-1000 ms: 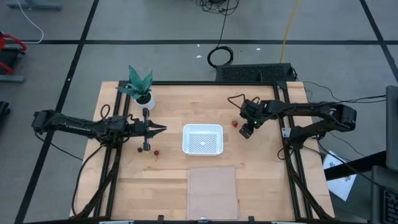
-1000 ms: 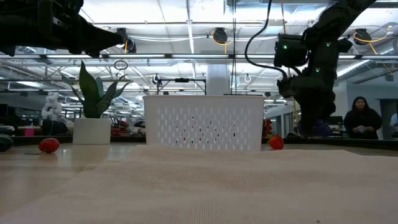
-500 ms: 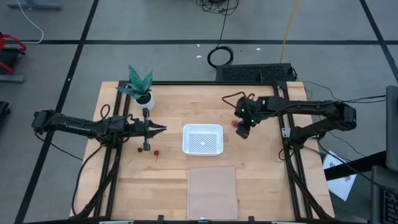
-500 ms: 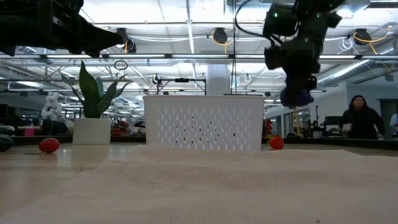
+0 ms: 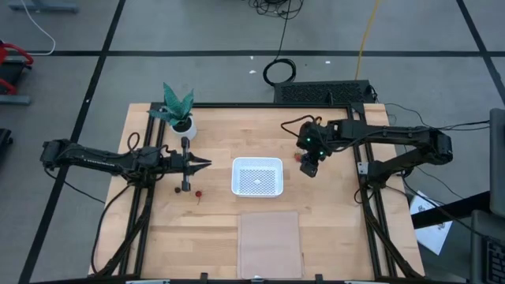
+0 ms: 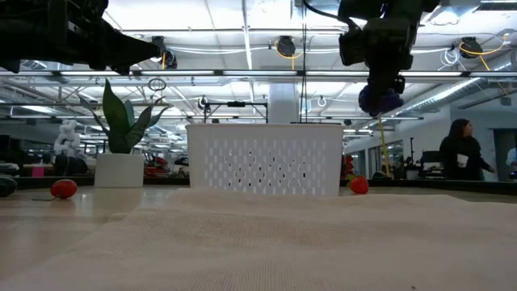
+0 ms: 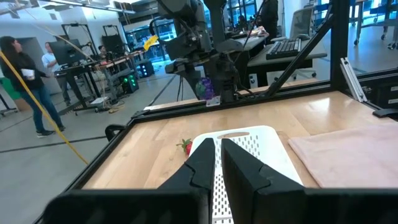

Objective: Pick and placing Produce into tupperware
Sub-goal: Put the purple grapes into the white bin

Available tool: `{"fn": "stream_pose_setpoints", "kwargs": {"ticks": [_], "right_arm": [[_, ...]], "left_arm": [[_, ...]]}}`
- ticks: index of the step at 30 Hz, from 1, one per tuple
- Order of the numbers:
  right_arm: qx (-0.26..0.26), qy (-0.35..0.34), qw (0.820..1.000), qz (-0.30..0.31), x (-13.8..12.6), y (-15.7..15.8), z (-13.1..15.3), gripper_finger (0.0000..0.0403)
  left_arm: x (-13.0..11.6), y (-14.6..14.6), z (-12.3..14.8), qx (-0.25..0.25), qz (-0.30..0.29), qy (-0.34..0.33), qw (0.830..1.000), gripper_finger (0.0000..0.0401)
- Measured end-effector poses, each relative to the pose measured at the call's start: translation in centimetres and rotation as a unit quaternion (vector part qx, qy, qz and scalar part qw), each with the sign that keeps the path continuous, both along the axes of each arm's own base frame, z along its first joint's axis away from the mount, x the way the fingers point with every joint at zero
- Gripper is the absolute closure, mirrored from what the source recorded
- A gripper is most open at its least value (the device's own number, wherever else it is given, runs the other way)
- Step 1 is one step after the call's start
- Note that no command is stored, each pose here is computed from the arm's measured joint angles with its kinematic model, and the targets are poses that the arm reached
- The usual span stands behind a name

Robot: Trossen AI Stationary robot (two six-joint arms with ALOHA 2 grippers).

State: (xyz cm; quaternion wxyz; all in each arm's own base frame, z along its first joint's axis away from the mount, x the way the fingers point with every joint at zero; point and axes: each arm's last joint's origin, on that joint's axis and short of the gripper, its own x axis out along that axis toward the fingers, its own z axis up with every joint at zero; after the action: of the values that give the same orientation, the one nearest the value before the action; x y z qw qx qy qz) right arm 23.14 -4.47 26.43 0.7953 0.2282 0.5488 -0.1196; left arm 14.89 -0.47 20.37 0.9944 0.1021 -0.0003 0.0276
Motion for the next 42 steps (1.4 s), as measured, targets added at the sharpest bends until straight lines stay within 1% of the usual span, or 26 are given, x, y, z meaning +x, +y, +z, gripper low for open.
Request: {"fn": "stream_pose_setpoints", "kwargs": {"ticks": [5, 14, 19, 22, 31, 34, 42], "right_arm": [[0.004, 0.016, 1.000, -0.002, -0.3, 0.1, 0.9, 0.0202], [-0.003, 0.004, 1.000, 0.001, -0.2, 0.0, 3.3, 0.0202], [-0.010, -0.009, 1.000, -0.005, -0.4, -0.7, 4.9, 0.0202], [-0.014, -0.012, 1.000, -0.009, -0.4, -1.2, 5.5, 0.0202], [-0.024, -0.016, 1.000, -0.010, -0.3, -2.3, 5.4, 0.0203], [-0.033, -0.021, 0.999, 0.001, -0.1, -2.7, 5.2, 0.0203], [-0.029, 0.013, 0.999, 0.026, 2.0, -3.5, 3.1, 0.0203]], "left_arm": [[0.0, 0.0, 0.1, 0.000, 0.000, -0.006, 1.000, 0.0368], [0.0, 0.0, 0.1, 0.000, 0.000, -0.006, 1.000, 0.0368], [0.0, 0.0, 0.1, 0.000, 0.000, -0.006, 1.000, 0.0368], [0.0, 0.0, 0.1, 0.000, 0.000, -0.007, 1.000, 0.0368], [0.0, 0.0, 0.2, -0.001, 0.000, -0.011, 1.000, 0.0368], [0.0, 0.0, 0.3, -0.001, 0.000, -0.015, 1.000, 0.0368], [0.0, 0.0, 0.4, -0.001, 0.000, -0.022, 1.000, 0.0368]]}}
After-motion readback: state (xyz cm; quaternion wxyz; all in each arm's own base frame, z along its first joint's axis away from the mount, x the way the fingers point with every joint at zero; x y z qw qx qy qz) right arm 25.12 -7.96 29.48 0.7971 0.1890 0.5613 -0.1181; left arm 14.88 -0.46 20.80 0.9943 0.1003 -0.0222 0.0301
